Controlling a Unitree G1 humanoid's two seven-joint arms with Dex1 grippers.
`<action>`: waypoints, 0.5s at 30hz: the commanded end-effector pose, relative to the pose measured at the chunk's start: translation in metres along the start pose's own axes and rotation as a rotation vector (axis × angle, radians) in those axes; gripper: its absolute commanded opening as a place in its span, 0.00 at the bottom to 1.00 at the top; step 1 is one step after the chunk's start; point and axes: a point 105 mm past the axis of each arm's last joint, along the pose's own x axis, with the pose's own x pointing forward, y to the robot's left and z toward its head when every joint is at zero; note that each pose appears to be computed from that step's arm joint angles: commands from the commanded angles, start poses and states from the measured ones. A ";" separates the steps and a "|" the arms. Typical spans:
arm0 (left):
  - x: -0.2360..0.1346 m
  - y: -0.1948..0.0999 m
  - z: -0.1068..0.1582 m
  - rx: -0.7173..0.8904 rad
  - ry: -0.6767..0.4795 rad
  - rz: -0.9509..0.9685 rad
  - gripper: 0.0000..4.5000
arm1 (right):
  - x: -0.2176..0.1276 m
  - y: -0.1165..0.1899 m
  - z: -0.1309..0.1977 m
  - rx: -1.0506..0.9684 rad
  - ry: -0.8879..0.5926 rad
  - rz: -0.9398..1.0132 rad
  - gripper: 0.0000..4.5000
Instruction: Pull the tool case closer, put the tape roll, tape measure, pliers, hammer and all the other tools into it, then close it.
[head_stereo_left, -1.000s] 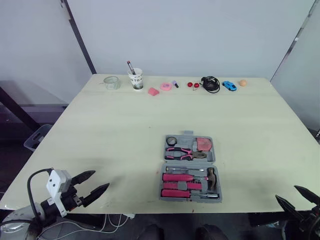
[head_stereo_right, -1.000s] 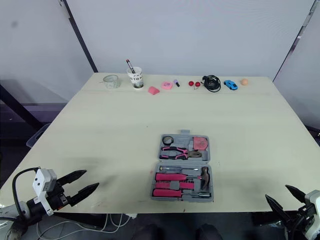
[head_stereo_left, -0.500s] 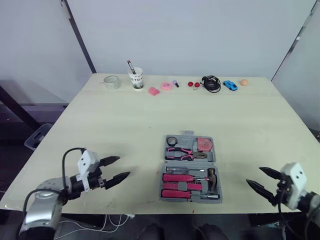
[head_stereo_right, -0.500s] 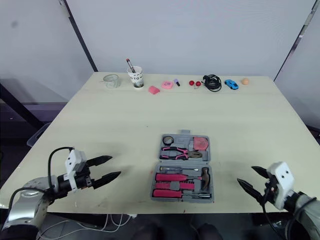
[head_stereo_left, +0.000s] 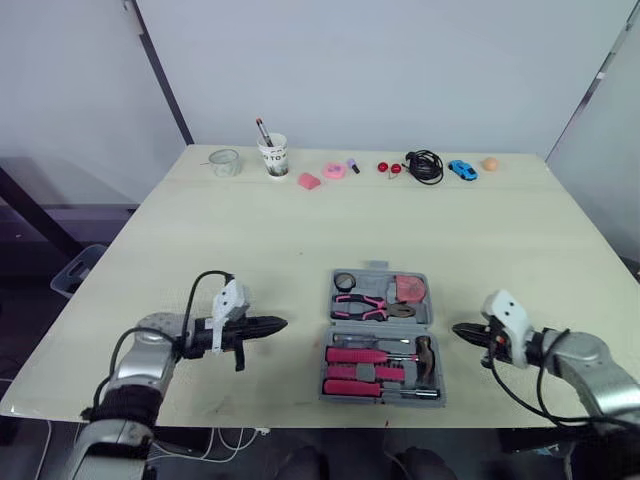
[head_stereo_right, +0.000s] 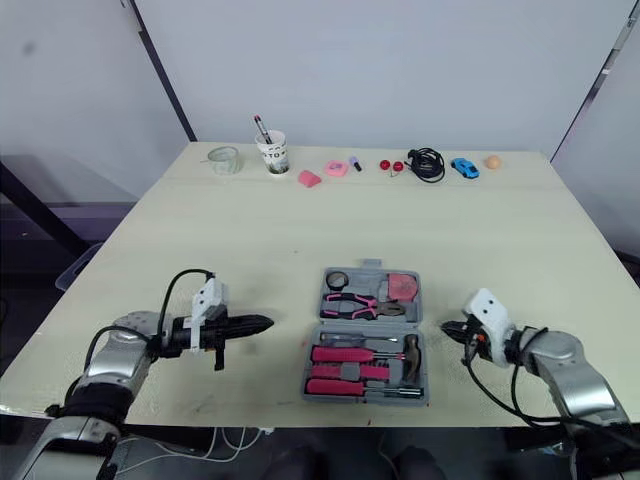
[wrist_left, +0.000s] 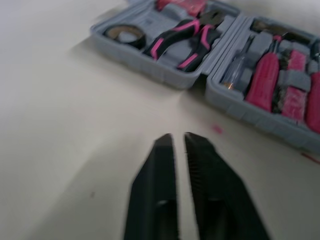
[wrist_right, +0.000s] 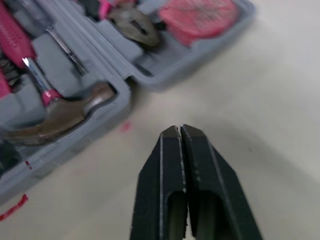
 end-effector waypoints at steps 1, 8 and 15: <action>0.010 0.001 0.002 0.030 0.025 -0.049 0.03 | 0.011 0.002 0.009 -0.055 0.005 0.041 0.00; 0.027 0.002 0.004 0.048 0.061 -0.118 0.03 | 0.023 0.003 0.007 -0.090 0.051 0.076 0.00; 0.042 0.000 0.003 0.060 0.081 -0.153 0.03 | 0.029 0.009 0.010 -0.090 0.032 0.097 0.00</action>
